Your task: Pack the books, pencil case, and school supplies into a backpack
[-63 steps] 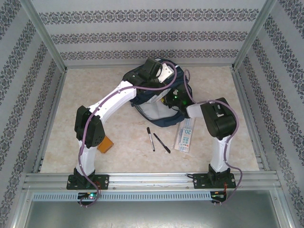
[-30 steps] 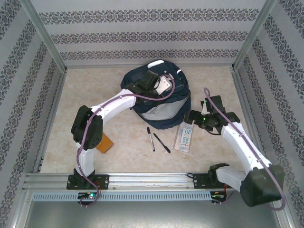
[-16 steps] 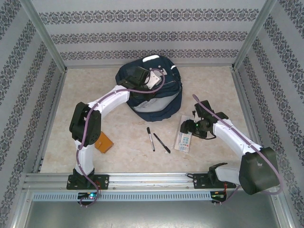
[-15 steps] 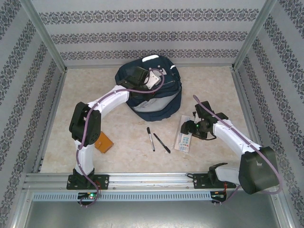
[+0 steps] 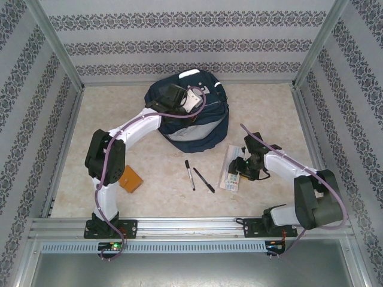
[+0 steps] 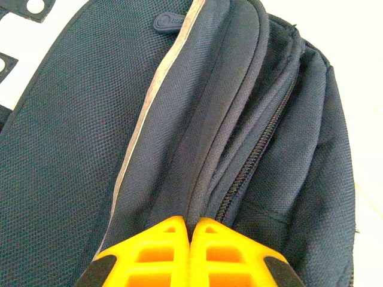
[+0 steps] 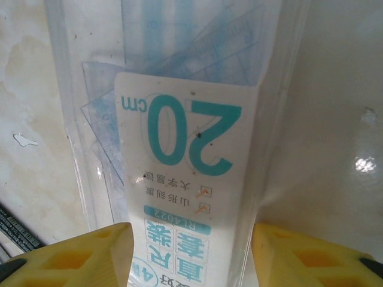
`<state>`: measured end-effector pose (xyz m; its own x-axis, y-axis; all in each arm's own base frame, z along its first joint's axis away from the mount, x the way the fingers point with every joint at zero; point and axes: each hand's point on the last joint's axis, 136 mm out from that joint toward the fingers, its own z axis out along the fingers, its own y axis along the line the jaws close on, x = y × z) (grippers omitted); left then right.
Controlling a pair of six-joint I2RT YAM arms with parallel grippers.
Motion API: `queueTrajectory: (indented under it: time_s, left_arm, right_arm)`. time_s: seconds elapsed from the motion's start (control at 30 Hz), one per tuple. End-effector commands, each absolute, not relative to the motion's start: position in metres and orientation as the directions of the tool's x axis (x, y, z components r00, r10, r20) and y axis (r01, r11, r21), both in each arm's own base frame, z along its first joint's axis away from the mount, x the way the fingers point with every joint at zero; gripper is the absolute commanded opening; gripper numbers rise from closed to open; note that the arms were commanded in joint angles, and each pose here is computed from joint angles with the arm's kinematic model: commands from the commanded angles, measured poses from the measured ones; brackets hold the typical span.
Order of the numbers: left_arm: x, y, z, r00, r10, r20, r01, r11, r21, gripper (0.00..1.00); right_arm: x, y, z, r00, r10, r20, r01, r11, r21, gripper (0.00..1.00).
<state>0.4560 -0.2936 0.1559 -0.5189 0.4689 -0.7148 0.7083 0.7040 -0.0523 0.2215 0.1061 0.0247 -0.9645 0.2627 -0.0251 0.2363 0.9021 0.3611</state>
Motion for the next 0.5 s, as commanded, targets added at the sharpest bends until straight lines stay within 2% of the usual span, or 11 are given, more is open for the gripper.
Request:
queueTrajectory:
  time_s: [0.0,0.03,0.1,0.13,0.2,0.33,0.47]
  left_arm:
    - [0.450,-0.305,0.178,-0.496,0.430,-0.754,0.746,0.656,-0.117,0.00]
    - [0.447,-0.309,0.176,-0.515,0.419,-0.748,0.750,0.642,-0.157,0.11]
    - [0.444,-0.310,0.176,-0.557,0.392,-0.733,0.733,0.647,-0.211,0.54]
    - [0.444,-0.306,0.181,-0.582,0.367,-0.726,0.713,0.659,-0.238,0.63]
    - [0.451,-0.292,0.194,-0.641,0.282,-0.714,0.644,0.704,-0.300,0.69]
    - [0.475,-0.229,0.212,-0.771,-0.019,-0.637,0.368,0.803,-0.469,0.72]
    - [0.487,-0.159,0.184,-0.802,-0.253,-0.542,0.060,0.867,-0.494,0.72]
  right_arm:
    - [0.228,0.102,0.034,-0.964,0.253,-0.080,0.211,0.914,0.348,0.57]
    - [0.230,0.102,0.041,-0.967,0.230,-0.110,0.182,0.925,0.333,0.57]
    - [0.237,0.109,0.057,-0.972,0.162,-0.170,0.103,0.945,0.312,0.58]
    - [0.242,0.117,0.067,-0.973,0.125,-0.195,0.058,0.946,0.318,0.59]
    - [0.250,0.133,0.084,-0.970,0.079,-0.229,-0.003,0.941,0.338,0.59]
    - [0.268,0.163,0.116,-0.949,0.047,-0.312,-0.087,0.912,0.400,0.59]
    - [0.282,0.188,0.139,-0.932,0.013,-0.363,-0.160,0.883,0.441,0.59]
